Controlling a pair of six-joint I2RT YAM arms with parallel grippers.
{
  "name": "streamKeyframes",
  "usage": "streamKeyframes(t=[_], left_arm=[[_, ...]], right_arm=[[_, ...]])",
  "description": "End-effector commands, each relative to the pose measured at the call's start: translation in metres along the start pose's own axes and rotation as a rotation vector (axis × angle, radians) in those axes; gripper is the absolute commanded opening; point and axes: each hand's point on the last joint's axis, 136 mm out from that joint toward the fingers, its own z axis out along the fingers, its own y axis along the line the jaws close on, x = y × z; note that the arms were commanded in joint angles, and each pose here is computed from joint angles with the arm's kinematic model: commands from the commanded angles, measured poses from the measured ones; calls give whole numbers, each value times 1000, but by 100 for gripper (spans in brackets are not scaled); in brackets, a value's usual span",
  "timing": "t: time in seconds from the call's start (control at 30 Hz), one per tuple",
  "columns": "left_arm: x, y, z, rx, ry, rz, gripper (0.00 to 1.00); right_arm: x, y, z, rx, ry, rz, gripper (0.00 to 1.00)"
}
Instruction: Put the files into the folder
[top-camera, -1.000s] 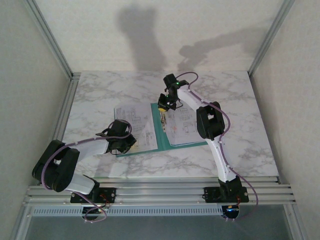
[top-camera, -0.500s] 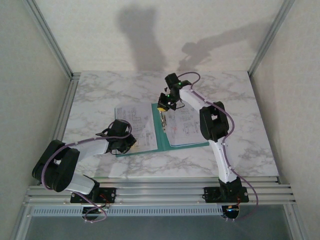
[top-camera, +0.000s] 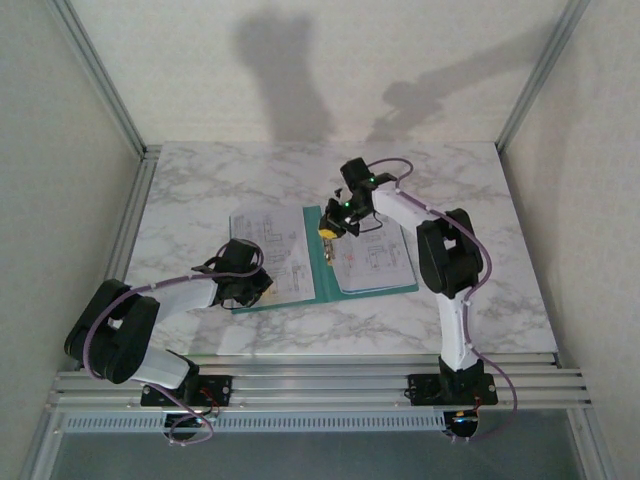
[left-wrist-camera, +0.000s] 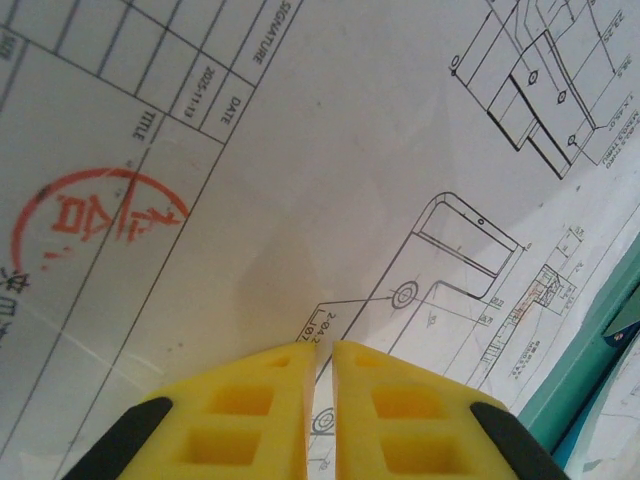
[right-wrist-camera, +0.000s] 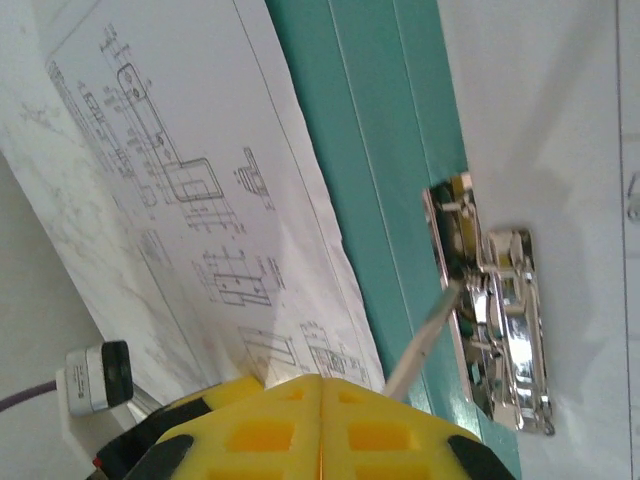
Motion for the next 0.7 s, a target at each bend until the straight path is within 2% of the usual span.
streamKeyframes(t=[0.0,0.07,0.17,0.37,0.67], left_arm=[[-4,12,5,-52,-12,-18,13],[-3,12,5,-54,-10,-15,13],[-3,12,6,-56,-5,-6,13],[3,10,10,-60,11,24,13],[39,-15,27,-17,84,83,12]], right_arm=[[10,9,-16,-18,-35,-9,9],[10,4,-26,12,-86,-8,11],[10,-5,-46,44,-194,20,22],[21,-22,-65,-18,-323,151,37],[30,-38,-79,-134,-424,323,39]])
